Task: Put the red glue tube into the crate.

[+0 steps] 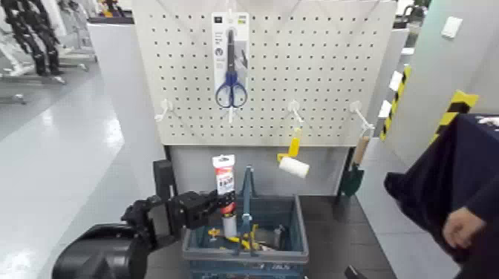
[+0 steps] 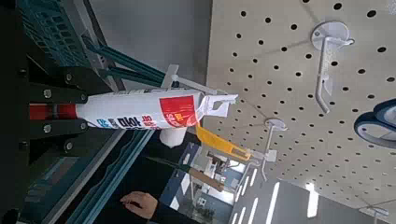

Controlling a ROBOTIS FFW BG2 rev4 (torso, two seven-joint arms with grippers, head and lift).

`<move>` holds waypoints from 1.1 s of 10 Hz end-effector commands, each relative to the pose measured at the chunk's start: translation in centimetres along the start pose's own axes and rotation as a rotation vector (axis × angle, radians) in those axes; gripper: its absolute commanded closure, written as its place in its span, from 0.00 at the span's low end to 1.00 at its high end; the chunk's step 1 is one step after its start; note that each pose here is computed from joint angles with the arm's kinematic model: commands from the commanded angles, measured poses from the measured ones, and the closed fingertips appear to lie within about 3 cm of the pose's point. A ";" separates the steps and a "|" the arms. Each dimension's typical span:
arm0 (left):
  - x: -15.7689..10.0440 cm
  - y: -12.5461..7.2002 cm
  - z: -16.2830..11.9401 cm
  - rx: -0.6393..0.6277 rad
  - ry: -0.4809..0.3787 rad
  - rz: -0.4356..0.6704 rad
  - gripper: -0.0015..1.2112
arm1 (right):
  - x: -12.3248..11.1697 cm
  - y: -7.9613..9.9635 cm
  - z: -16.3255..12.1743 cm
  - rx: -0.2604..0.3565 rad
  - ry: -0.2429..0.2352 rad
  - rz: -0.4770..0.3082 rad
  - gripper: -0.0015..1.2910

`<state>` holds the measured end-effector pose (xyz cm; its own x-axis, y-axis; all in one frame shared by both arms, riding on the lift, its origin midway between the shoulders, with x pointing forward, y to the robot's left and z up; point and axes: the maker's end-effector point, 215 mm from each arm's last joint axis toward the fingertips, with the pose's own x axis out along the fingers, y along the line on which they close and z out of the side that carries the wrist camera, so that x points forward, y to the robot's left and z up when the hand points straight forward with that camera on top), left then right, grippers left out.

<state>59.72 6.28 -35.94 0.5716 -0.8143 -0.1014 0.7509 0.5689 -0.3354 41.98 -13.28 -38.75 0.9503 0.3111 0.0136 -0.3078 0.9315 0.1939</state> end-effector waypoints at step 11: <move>-0.2 0.3 -0.4 0.000 0.003 0.007 0.00 | -0.1 -0.2 -0.1 0.002 0.002 -0.004 0.11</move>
<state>59.69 6.52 -36.48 0.5749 -0.8112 -0.1069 0.7469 0.5736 -0.3363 41.94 -13.50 -38.91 0.9513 0.3082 0.0106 -0.3043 0.9323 0.1956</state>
